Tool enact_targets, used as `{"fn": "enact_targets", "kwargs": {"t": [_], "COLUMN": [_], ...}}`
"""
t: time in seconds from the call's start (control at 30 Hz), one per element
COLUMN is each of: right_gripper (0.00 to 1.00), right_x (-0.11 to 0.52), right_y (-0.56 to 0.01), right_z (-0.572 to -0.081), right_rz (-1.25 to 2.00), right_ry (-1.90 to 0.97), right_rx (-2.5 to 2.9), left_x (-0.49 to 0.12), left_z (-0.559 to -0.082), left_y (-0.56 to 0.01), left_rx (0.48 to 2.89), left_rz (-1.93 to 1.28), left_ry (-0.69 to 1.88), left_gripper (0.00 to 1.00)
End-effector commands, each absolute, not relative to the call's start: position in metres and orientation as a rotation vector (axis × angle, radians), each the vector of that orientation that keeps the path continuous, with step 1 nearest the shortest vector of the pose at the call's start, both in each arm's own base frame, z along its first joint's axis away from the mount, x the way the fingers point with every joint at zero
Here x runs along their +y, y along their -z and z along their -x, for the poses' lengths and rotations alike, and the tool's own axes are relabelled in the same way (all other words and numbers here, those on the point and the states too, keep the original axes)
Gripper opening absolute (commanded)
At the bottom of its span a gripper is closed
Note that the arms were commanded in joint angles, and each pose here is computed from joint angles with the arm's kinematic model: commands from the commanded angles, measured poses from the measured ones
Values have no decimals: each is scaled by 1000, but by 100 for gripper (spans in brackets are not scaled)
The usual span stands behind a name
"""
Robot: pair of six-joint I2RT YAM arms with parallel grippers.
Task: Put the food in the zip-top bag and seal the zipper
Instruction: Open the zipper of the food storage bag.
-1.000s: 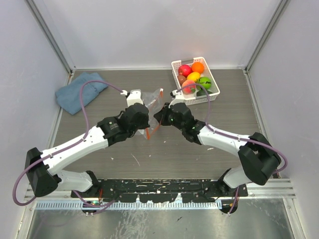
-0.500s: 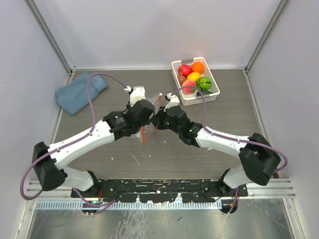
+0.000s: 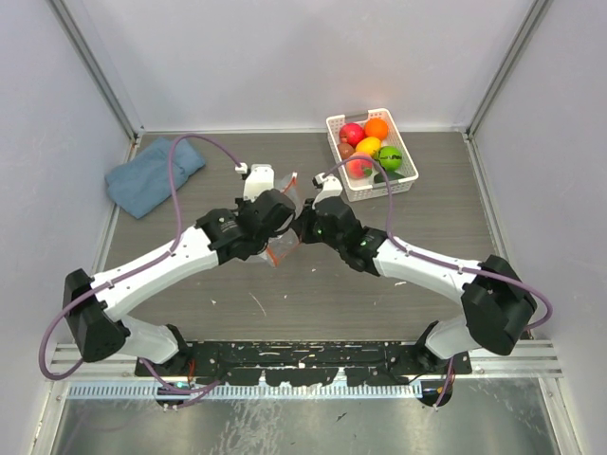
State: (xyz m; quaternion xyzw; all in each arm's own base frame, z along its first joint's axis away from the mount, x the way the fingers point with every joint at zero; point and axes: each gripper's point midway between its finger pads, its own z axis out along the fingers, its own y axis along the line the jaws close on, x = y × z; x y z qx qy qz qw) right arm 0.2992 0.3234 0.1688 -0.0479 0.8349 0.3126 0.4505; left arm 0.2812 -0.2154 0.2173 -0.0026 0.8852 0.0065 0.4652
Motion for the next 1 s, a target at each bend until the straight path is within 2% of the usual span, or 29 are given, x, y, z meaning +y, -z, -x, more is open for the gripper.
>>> {"fn": "enact_targets", "kwargs": {"t": [0.0,0.37,0.57,0.6,0.63,0.73,0.87,0.97], "right_gripper": [1,1,1,1,1,1,1,1], "right_x": [308,286,311,316,320,328,334,336], "right_y": [-194,-190,-204,-208,-212,-218,-220,-218], "right_z": [-316,-331,-322,-320,-319,-316,-313,-312], "right_rz": [92,125,187,192,197,206,198,189], "right_ry": [-628,-386,-563,-600,-630,-691,-742,-755], "right_rx": [2018,2060,2032,2020,2011,1999,1992,1994], "left_x": [-196,-167,-183,-188,-191,-201,-211,-221], "left_z": [-278,-258,-256,-256,-255,-260,-265,-268], "left_y": [-260,-301,-285,-281,-275,-267,-259,-249], "left_rx": [2080,2030,2072,2083,2099,2108,2121,2150], "left_rz": [58,49,-14,-21,-29,-20,-21,-42], "left_ry": [-3,42,102,117,118,143,140,144], "left_gripper": [0,0,1,4,13,19,23,35]}}
